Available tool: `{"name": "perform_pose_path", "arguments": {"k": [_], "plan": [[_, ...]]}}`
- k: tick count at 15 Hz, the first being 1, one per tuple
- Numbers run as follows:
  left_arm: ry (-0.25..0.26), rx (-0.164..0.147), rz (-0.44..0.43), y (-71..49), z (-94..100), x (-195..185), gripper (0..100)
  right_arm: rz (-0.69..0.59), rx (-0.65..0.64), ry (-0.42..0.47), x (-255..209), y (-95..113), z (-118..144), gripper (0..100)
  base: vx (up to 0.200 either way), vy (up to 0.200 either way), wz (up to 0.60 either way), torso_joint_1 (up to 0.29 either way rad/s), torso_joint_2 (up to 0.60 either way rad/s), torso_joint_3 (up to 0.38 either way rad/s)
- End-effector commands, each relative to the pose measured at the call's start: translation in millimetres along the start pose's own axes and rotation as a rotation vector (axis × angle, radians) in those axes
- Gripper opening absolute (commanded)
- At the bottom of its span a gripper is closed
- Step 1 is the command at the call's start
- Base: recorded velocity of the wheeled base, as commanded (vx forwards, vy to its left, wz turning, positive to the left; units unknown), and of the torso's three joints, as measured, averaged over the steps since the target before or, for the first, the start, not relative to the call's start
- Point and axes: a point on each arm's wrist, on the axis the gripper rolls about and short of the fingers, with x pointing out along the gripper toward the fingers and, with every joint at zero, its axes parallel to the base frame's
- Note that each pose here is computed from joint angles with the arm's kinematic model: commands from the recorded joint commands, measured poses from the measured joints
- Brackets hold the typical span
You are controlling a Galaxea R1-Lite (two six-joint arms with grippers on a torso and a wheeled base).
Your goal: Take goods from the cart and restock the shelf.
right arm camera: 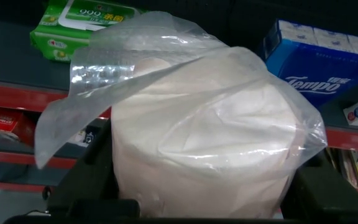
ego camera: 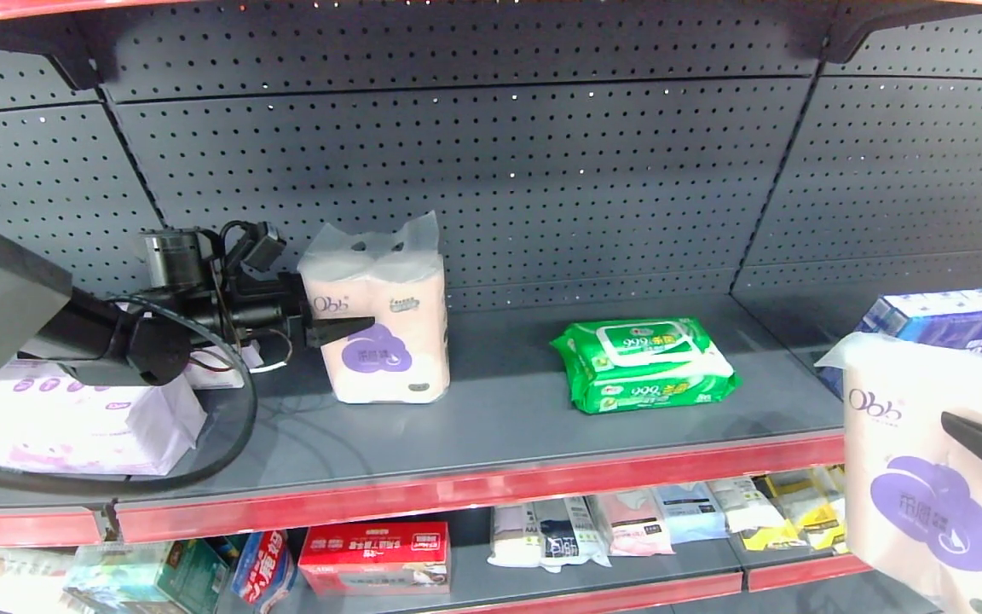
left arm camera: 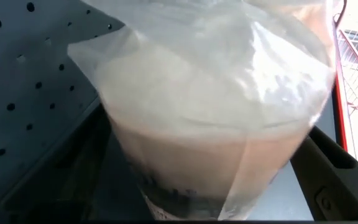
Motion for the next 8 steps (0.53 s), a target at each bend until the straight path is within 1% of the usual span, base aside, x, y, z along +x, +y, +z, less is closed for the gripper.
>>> {"name": "perform_pose_path", "arguments": {"k": [1,4,8], "plan": [[-0.001,0.0,0.0,0.0,0.3,0.0,100,0.001,0.0,0.001,0.2,0.1,-0.4,0,0.0,0.0,0.0,0.0,0.0,0.0],[-0.002,-0.001,-0.005,-0.5,0.8,1.1,100,0.003,0.001,0.01,0.3,0.9,-3.3,0,0.0,0.0,0.0,0.0,0.0,0.0],[-0.005,-0.003,-0.027,-4.7,2.5,7.5,100,0.003,0.001,0.01,0.6,0.7,-2.9,0,0.0,0.0,0.0,0.0,0.0,0.0]]}}
